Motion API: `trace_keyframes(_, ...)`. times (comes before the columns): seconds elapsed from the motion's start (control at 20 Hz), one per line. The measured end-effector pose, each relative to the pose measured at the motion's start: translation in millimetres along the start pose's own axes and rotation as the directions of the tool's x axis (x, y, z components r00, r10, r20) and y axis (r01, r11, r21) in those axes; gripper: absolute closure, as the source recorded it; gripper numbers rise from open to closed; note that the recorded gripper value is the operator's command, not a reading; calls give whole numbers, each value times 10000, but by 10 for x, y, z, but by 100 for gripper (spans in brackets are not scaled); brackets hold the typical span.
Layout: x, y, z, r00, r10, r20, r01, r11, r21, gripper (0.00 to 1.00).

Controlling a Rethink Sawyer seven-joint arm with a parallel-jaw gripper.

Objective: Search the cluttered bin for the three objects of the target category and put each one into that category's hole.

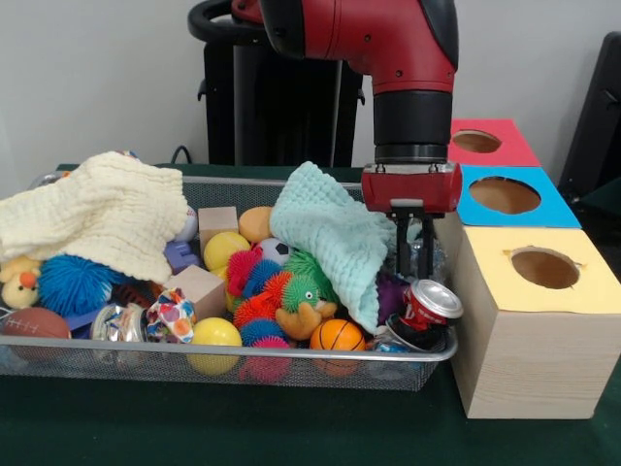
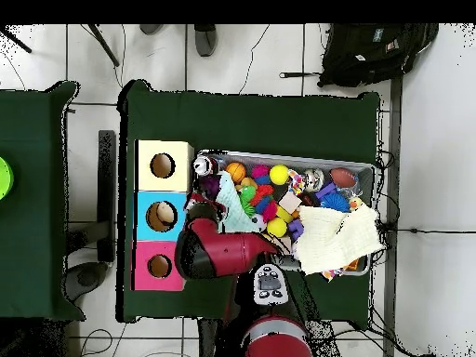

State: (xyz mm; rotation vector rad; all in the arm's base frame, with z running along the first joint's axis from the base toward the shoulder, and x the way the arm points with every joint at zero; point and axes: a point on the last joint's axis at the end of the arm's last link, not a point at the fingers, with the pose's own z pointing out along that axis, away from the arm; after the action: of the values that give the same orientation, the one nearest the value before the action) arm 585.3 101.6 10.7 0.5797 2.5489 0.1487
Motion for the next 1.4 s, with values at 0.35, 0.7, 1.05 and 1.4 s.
trace_keyframes(0.35,-5,21,-106,10000,-36,-86,37,10000,63,100)
trace_keyframes(0.7,-11,76,-260,9977,-135,-668,167,9987,477,100)
trace_keyframes(1.05,-37,69,-396,9902,-90,-1397,233,9947,1005,100)
trace_keyframes(1.4,-100,80,-489,9870,-54,-1604,249,9925,1196,100)
